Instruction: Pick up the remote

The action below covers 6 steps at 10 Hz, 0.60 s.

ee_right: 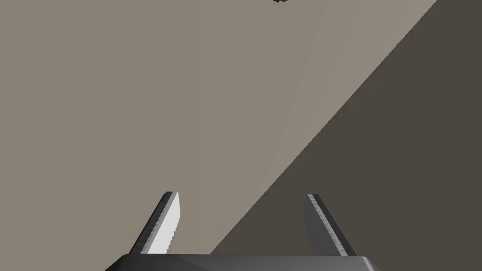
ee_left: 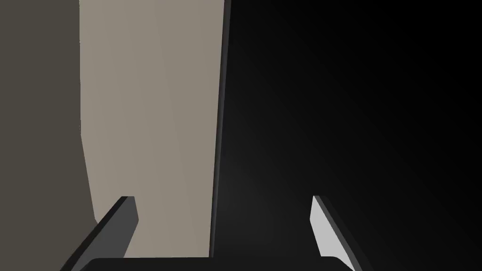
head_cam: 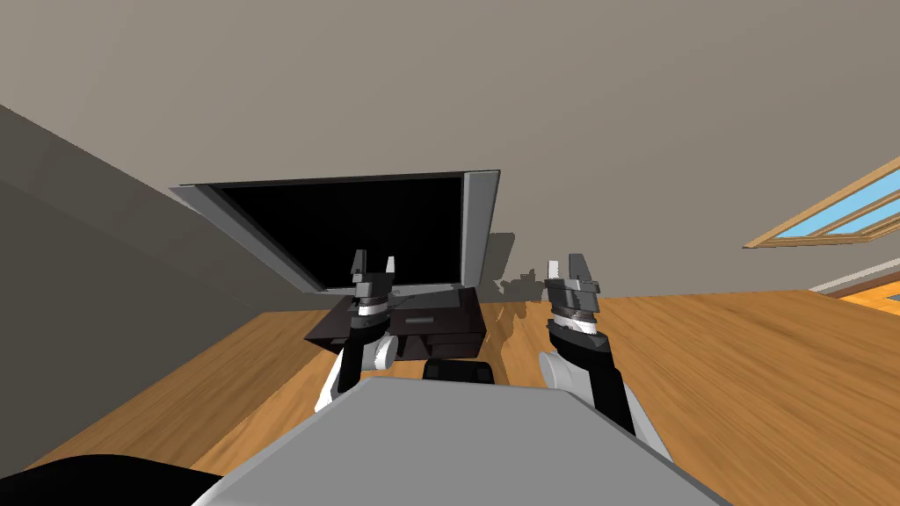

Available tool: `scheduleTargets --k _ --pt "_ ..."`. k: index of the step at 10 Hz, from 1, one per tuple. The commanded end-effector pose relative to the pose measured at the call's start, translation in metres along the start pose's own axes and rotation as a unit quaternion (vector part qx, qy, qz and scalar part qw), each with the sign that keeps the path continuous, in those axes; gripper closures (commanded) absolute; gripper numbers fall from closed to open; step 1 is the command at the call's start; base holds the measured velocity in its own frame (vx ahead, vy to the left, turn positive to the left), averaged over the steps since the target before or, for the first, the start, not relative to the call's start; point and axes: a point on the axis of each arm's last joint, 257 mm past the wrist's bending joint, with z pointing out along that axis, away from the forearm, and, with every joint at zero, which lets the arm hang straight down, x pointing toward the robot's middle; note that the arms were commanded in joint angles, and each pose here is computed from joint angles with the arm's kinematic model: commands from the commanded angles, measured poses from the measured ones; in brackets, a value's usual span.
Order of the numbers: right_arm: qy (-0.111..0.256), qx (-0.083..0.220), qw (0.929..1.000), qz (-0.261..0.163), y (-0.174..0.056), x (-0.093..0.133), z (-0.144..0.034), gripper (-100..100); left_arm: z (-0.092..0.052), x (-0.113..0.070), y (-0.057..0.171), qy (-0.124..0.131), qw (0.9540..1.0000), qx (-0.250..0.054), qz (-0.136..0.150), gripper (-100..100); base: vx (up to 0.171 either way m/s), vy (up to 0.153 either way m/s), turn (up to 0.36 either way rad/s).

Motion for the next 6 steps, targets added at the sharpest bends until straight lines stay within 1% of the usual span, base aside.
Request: scheduleTargets --k 1,4,6 --pt "0.000 0.000 1.0000 0.000 0.000 0.000 0.000 0 0.000 -0.003 0.014 0.007 0.9998 -0.021 0.002 -100 -0.022 0.028 -0.015" --pt "0.000 0.000 1.0000 0.000 0.000 0.000 0.000 0 -0.002 -0.015 0.046 0.008 0.9976 -0.069 0.005 -100 -0.054 0.061 -0.024" --pt "0.000 0.000 1.0000 0.000 0.000 0.000 0.000 0 -0.004 -0.028 0.074 0.002 0.9942 -0.107 0.005 -100 -0.064 0.070 -0.033"
